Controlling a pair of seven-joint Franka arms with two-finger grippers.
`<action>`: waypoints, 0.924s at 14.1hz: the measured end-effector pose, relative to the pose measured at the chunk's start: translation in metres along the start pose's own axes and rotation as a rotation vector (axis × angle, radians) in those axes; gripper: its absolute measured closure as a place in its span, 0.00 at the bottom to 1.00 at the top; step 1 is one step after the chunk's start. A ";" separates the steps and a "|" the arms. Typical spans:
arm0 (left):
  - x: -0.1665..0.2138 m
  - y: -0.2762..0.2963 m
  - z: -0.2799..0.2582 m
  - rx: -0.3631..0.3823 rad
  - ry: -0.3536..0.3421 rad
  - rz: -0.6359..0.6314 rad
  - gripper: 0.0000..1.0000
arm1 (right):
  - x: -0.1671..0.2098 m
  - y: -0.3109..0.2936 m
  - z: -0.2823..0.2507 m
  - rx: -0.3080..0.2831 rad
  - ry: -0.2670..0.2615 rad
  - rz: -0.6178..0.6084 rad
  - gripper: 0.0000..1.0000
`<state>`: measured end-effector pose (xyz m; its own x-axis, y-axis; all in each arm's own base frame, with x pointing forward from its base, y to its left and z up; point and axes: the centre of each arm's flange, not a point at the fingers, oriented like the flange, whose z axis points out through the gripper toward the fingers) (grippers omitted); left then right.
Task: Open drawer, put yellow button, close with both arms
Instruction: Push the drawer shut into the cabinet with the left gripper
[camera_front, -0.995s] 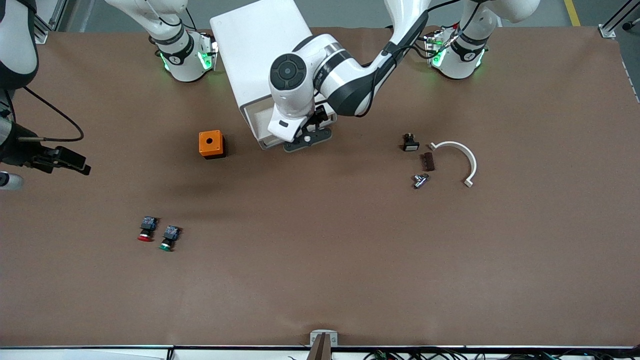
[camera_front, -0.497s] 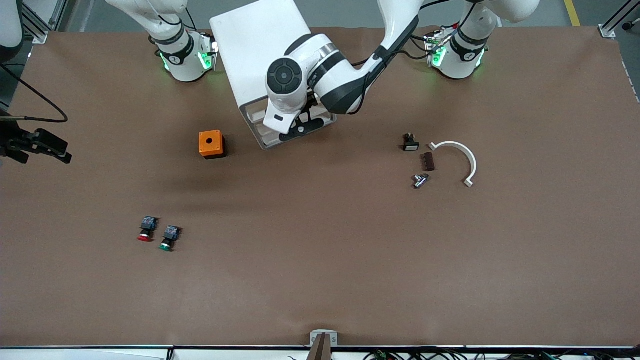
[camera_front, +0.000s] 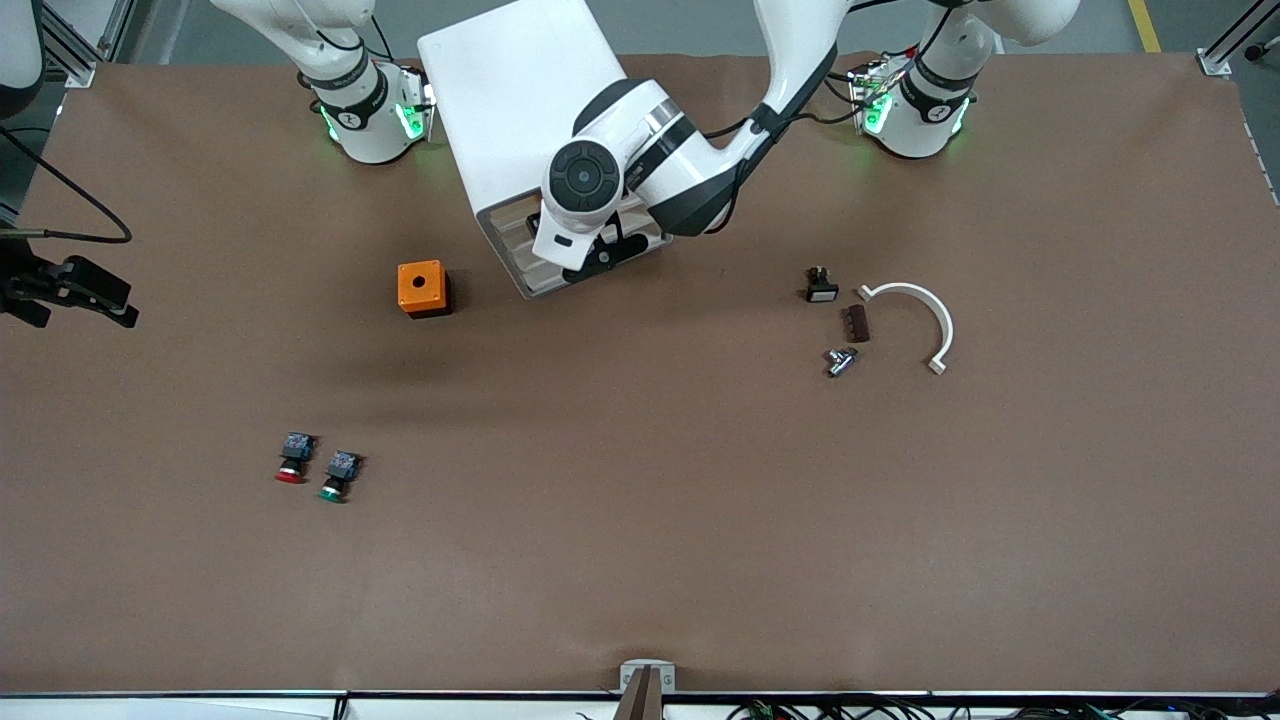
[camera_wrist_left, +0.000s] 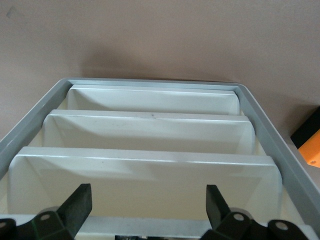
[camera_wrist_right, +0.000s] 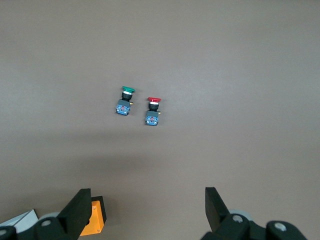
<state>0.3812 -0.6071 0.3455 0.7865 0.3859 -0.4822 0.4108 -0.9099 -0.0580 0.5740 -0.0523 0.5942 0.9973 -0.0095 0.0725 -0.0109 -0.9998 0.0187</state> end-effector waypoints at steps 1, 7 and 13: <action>0.001 0.000 0.000 0.000 -0.001 -0.001 0.00 | 0.000 0.000 0.000 0.000 0.000 0.000 0.00; 0.028 -0.004 -0.026 -0.025 0.076 -0.015 0.00 | 0.000 -0.001 0.000 0.000 0.000 0.001 0.00; 0.149 -0.071 -0.197 -0.219 0.225 -0.029 0.00 | 0.001 -0.002 0.003 0.001 -0.004 0.067 0.00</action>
<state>0.5595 -0.4550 0.4498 0.8449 0.4578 -0.2766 0.5054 -0.8526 0.1327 0.5755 -0.0502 0.5911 0.9946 -0.0769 0.0694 -0.0780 -0.9969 0.0133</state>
